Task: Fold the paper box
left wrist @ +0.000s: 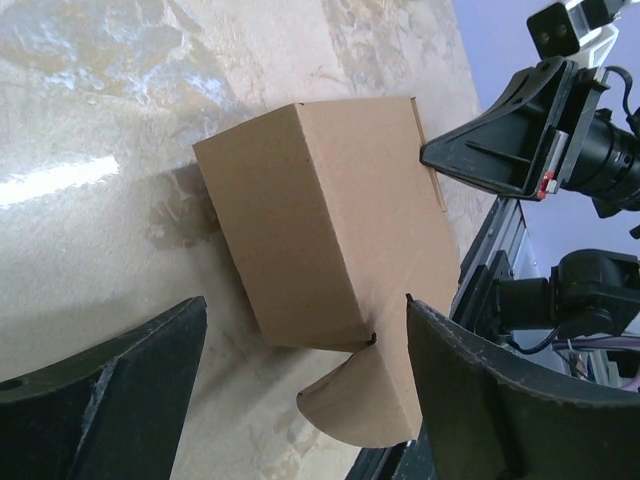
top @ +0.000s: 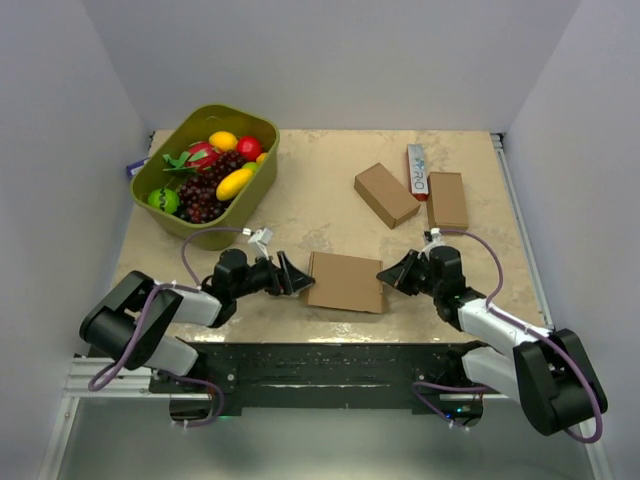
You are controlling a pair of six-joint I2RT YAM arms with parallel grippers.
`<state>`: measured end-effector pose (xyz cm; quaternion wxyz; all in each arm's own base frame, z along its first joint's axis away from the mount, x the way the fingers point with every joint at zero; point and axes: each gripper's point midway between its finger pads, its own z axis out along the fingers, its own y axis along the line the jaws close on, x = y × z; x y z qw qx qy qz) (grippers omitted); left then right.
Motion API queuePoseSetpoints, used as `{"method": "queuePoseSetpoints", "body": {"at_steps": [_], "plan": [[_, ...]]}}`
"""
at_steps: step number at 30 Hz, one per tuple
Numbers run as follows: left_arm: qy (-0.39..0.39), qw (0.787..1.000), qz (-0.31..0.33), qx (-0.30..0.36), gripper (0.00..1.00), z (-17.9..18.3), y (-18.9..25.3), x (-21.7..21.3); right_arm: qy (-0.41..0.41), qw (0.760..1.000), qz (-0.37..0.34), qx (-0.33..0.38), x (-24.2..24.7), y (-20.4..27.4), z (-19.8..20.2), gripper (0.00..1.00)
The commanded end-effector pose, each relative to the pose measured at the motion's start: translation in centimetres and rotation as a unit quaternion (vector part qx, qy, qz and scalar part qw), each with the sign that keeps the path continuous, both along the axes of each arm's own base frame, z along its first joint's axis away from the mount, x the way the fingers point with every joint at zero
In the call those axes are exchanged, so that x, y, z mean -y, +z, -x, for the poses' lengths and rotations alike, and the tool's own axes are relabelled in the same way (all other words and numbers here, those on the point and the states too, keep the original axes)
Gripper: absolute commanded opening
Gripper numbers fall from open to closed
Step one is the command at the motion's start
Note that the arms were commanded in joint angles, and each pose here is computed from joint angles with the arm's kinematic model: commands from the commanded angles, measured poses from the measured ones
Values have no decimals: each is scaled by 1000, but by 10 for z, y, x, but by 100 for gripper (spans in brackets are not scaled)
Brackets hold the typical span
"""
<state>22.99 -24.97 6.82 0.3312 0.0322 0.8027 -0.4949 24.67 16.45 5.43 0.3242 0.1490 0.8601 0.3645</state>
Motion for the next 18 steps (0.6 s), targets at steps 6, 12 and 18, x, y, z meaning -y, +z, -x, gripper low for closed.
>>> {"method": "queuePoseSetpoints", "body": {"at_steps": [6,12,18], "plan": [[-27,998,53,16,79,-9,18,33,4,999,34,-36,11,-19,16,0],[-32,997,65,22,65,-14,24,47,1,998,51,-28,16,-16,14,0],[-26,997,67,16,53,-16,25,49,5,996,86,-20,23,-16,12,0]]}}
